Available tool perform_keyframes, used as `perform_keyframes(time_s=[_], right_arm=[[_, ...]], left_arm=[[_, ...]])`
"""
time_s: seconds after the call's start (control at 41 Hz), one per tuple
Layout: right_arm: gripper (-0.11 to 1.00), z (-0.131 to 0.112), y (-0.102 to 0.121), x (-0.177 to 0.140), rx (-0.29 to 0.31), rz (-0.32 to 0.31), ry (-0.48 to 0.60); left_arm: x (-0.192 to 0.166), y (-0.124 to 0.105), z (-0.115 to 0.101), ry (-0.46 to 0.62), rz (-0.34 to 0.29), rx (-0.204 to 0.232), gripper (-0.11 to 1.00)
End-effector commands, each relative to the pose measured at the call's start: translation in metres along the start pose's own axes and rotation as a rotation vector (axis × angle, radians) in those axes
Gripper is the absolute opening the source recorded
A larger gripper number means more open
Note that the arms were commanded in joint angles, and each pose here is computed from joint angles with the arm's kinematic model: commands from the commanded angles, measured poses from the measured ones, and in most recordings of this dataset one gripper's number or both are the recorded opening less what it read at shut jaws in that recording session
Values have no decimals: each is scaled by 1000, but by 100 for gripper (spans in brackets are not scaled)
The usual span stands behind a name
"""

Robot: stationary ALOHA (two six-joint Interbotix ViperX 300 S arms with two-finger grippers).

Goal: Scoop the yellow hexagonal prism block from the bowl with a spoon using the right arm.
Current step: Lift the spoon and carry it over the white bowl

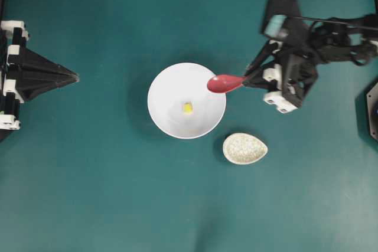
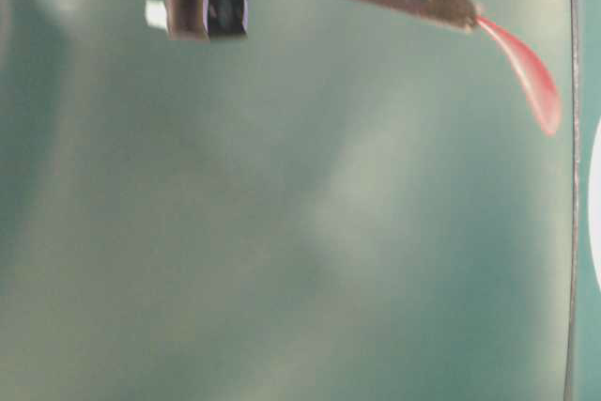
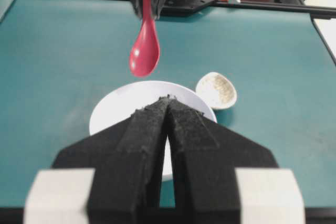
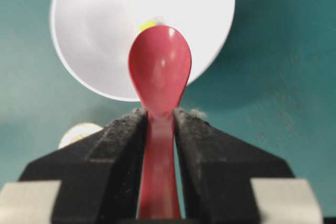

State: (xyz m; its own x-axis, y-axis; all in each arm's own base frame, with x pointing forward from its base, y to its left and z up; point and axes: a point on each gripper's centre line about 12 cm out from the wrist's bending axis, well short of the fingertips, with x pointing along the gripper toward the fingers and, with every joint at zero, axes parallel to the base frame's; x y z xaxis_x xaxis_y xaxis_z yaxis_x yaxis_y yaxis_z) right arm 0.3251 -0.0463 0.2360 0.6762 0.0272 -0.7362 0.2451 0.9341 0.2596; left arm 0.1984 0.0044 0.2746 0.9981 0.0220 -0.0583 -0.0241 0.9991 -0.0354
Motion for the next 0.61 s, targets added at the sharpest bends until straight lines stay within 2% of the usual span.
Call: perform_keyframes(time_s=[0.0,0.268,0.585], right_arm=[[25,18,3,6,-20,-1,40],[25,38,3,30,-40,-32,222],[25,38,8,39,-51,-36,274]], left_arm=[[2,0,11,-29,0,3,-1],[2,0,11,-29,0,5,-1],[2,0,12,-34,0,3,-1]])
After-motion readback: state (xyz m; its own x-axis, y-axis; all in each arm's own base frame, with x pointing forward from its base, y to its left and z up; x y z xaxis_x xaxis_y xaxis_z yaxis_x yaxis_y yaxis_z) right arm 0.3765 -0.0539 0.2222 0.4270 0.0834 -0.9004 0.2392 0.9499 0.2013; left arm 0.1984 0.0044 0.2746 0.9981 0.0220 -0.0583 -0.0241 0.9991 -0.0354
